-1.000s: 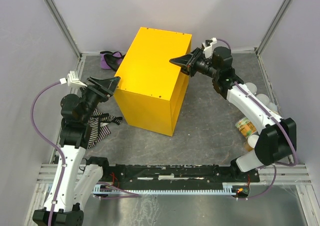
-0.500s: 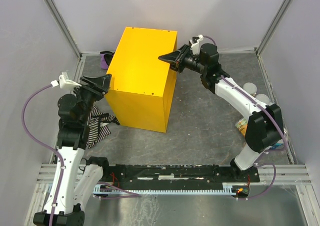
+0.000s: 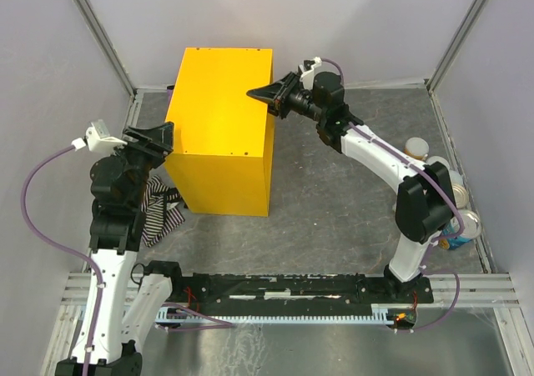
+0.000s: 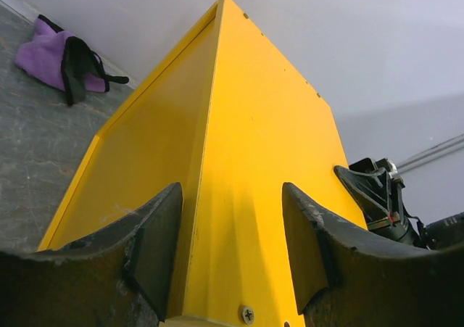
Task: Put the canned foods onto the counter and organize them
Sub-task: Move the counter to the center of the board.
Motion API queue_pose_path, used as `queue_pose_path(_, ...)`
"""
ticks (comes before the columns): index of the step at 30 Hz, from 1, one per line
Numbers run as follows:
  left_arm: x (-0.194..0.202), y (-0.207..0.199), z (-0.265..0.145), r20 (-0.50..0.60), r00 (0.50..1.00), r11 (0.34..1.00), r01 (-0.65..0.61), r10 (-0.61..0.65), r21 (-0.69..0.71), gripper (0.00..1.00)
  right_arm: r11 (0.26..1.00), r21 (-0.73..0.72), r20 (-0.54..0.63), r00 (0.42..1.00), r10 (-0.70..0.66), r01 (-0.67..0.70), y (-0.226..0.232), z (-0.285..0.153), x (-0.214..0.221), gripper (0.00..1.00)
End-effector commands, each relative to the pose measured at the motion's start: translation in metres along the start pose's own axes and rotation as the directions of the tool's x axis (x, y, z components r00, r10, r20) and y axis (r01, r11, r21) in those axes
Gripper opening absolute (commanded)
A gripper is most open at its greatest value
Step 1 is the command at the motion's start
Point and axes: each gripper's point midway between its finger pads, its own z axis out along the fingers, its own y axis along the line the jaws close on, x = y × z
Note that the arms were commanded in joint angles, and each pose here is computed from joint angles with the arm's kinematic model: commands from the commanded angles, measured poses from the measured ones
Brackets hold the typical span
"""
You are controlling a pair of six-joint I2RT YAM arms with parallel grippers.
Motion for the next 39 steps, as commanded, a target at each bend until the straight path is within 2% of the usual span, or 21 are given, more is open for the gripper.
queue_pose_path(1, -0.026, -0.07, -0.019, 0.018, 0.999, 0.969, 0.023, -0.028, 0.248, 0.62, 0.989, 0.132, -0.339, 0.941, -0.023, 0.072, -0.062, 0.016, 0.129, 0.13)
queue_pose_path(4, -0.025, -0.066, -0.019, 0.019, 0.999, 0.974, 0.024, -0.029, 0.227, 0.64, 0.985, 0.147, -0.327, 0.944, -0.034, 0.086, -0.065, 0.012, 0.129, 0.21)
queue_pose_path(8, -0.029, -0.057, -0.021, 0.043, 0.998, 0.984, 0.029, -0.037, 0.176, 0.72, 0.976, 0.171, -0.317, 0.946, -0.074, 0.133, -0.066, 0.004, 0.127, 0.4)
queue_pose_path(10, -0.033, -0.054, -0.021, 0.056, 0.998, 0.988, 0.028, -0.037, 0.152, 0.76, 0.969, 0.176, -0.316, 0.942, -0.11, 0.172, -0.063, 0.0, 0.125, 0.55)
queue_pose_path(13, -0.039, -0.053, -0.022, 0.073, 0.997, 0.991, 0.022, -0.032, 0.129, 0.8, 0.96, 0.197, -0.302, 0.944, -0.135, 0.2, -0.062, -0.006, 0.12, 0.65)
queue_pose_path(29, -0.065, -0.031, -0.04, 0.127, 0.991, 0.997, -0.024, 0.032, -0.069, 0.84, 0.933, 0.268, -0.122, 0.969, -0.216, 0.242, -0.041, -0.052, 0.068, 0.67)
queue_pose_path(35, -0.078, -0.037, -0.044, 0.142, 0.988, 0.995, -0.047, 0.059, -0.088, 0.84, 0.913, 0.299, -0.076, 0.961, -0.267, 0.278, -0.029, -0.076, 0.055, 0.67)
queue_pose_path(39, -0.085, -0.048, -0.041, 0.142, 0.987, 0.995, -0.063, 0.073, -0.073, 0.84, 0.867, 0.374, -0.047, 0.941, -0.336, 0.328, -0.026, -0.105, 0.045, 0.67)
